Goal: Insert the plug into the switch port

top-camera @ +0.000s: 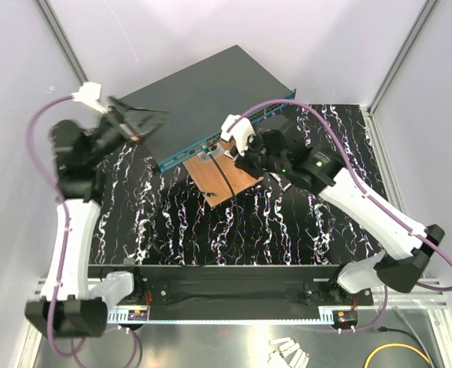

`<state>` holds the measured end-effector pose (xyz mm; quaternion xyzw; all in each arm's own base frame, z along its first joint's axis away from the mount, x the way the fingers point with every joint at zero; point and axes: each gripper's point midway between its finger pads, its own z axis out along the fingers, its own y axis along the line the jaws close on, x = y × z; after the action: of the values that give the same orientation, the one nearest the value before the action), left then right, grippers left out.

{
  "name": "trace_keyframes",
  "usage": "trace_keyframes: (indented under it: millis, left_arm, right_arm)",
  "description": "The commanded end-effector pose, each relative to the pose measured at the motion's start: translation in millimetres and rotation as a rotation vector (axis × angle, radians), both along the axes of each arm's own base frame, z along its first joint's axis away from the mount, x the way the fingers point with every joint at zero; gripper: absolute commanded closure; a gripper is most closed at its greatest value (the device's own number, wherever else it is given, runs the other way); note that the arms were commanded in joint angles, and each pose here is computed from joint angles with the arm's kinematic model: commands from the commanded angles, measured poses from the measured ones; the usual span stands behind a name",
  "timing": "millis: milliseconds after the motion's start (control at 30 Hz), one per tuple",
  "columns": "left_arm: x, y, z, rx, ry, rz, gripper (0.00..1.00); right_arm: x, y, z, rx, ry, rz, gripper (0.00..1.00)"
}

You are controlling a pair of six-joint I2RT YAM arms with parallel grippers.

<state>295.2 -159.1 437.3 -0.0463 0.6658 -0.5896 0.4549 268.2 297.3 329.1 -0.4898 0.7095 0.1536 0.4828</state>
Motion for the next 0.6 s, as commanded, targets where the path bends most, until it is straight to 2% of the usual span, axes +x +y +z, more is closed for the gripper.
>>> trace_keyframes:
  millis: [0,33,167,300,567]
  left_arm:
    - [-3,50,22,0.059,-0.085,0.223,0.01]
    - [5,72,5,0.077,-0.006,0.310,0.01]
    - [14,110,-41,0.170,0.122,0.464,0.01]
    - [20,120,-79,0.180,0.189,0.489,0.01]
    - [35,121,-111,0.072,0.257,0.492,0.01]
  right_arm:
    - [15,-5,12,0.099,0.073,-0.232,1.00]
    - [19,-4,6,0.087,0.087,-0.255,1.00]
    - [29,-2,-2,0.070,0.133,-0.331,1.00]
    - [36,3,-4,0.097,0.134,-0.361,1.00]
    - [47,10,-7,0.124,0.150,-0.418,1.00]
